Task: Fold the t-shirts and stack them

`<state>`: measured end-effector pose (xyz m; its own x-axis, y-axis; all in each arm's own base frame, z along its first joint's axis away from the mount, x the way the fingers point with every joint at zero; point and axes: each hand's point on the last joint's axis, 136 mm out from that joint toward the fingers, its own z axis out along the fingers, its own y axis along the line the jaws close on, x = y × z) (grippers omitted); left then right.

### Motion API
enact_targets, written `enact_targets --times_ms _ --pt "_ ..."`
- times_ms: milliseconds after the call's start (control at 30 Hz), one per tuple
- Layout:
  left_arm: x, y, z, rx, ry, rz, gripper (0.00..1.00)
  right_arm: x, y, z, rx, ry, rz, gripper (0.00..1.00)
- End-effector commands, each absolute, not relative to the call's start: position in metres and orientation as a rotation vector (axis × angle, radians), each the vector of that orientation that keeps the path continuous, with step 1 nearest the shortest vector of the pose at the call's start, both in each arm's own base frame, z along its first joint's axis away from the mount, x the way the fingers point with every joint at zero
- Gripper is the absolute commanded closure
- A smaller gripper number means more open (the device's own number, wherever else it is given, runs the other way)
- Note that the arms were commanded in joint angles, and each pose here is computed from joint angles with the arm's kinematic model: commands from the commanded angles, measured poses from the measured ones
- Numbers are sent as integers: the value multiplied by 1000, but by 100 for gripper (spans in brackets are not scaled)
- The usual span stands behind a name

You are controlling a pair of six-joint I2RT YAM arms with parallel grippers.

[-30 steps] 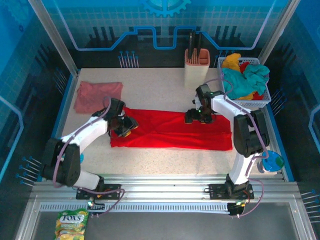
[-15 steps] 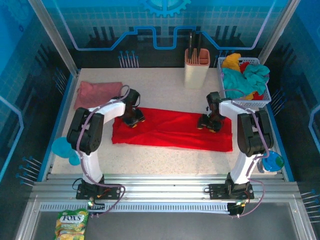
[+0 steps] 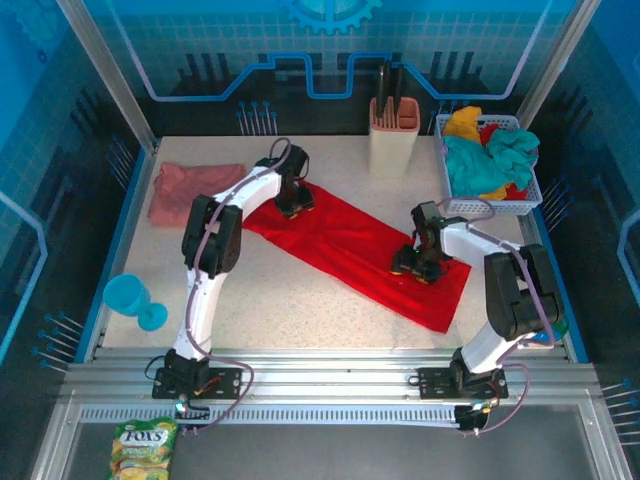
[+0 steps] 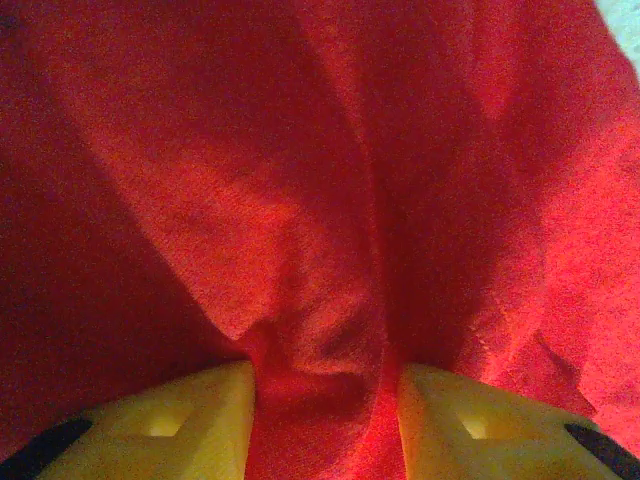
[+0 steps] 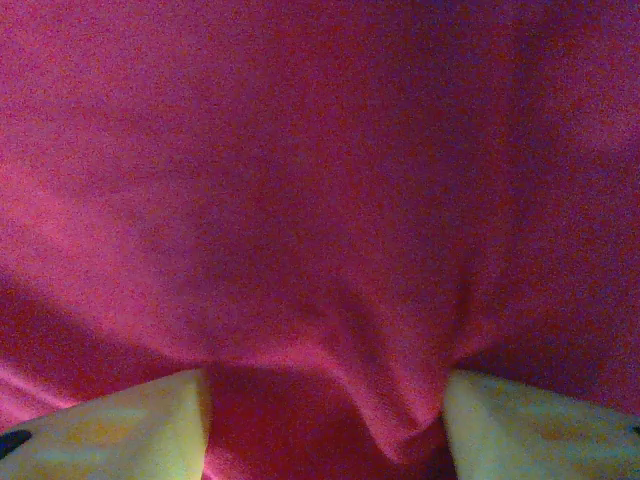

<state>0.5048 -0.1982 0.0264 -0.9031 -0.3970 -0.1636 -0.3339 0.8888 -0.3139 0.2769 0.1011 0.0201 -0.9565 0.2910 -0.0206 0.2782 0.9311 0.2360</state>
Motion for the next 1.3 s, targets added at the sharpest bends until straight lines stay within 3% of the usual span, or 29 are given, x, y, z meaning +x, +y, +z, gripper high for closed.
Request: enact_targets --times_ms 0,333,567,767,933,1033,1267 --pt "507 -214 24 -452 2913 -414 56 266 131 18 457 3049 463 37" --pt "548 -244 46 -282 2808 -604 51 262 189 5 412 3060 465 36" --pt "544 -206 99 -259 2756 -560 43 267 165 47 449 2958 377 27" --pt "502 -188 135 -281 2727 -582 34 278 132 90 469 2877 398 13" --pt "457 -178 119 -416 2729 -629 33 286 111 105 445 2844 457 0" --pt "441 -181 99 -503 2724 -714 33 288 101 104 428 2855 488 0" --pt "457 -192 59 -538 2689 -799 34 289 75 87 519 2872 547 0"
